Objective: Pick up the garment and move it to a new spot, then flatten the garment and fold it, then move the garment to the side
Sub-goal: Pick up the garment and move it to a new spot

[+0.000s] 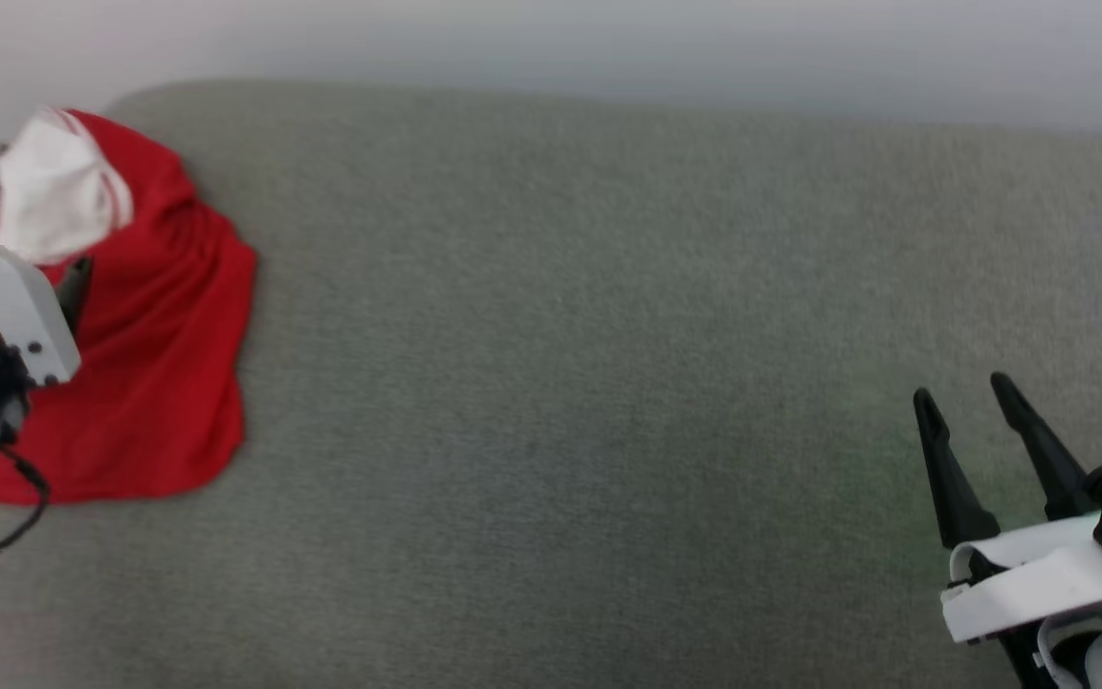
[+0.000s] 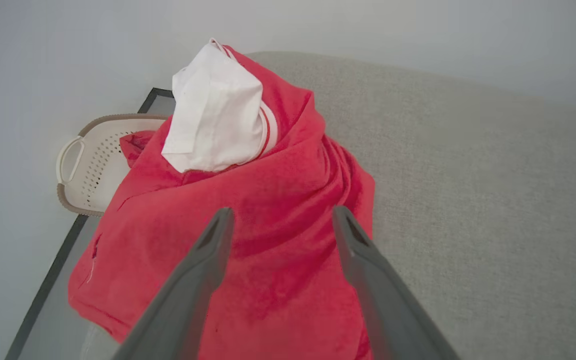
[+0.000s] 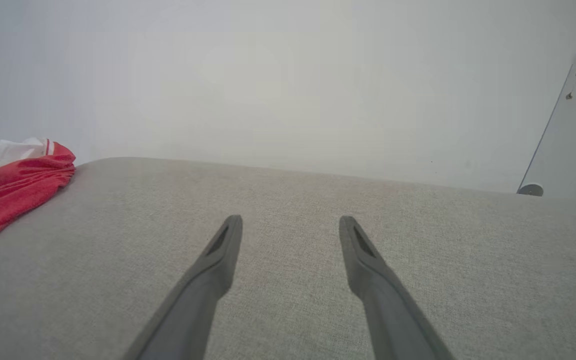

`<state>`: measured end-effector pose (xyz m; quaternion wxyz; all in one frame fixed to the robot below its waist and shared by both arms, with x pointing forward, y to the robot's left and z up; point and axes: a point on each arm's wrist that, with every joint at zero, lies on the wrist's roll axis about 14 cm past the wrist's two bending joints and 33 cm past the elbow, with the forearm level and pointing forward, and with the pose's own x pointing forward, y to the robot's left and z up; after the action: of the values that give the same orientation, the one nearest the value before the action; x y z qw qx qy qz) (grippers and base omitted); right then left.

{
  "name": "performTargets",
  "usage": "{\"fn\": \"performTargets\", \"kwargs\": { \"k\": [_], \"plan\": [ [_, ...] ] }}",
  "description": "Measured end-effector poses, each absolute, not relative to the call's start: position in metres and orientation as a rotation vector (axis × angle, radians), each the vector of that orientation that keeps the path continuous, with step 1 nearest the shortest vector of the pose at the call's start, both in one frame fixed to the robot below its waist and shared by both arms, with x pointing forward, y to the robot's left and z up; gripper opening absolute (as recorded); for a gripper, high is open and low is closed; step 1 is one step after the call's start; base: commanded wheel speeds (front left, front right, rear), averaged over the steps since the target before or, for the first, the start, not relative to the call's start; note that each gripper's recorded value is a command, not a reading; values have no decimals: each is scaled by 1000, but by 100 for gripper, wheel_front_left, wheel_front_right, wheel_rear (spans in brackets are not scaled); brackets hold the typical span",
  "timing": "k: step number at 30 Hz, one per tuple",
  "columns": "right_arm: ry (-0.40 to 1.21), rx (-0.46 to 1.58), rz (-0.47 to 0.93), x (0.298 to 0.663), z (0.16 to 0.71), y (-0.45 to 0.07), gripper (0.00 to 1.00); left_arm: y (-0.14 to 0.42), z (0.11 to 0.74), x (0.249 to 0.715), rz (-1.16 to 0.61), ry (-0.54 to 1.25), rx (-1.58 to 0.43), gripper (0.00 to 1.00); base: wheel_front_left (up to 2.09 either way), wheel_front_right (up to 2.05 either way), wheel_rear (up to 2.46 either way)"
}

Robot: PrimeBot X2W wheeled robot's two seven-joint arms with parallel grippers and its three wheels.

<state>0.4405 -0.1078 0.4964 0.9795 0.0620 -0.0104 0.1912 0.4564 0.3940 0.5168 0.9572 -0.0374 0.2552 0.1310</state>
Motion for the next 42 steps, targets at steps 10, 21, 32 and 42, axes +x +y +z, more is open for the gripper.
{"fn": "performTargets", "kwargs": {
  "k": [10,21,32,42],
  "plan": [
    [38,112,338,454,473,-129,100,388,437,480,292,816,-27,100,0,0,0],
    [78,89,292,464,458,-148,100,370,379,486,293,968,-89,100,0,0,0],
    [49,76,288,469,470,-150,100,359,380,489,280,932,-121,0,0,0,0],
    [44,100,298,448,480,-140,100,361,425,486,256,815,-82,0,0,0,0]
  ]
}}
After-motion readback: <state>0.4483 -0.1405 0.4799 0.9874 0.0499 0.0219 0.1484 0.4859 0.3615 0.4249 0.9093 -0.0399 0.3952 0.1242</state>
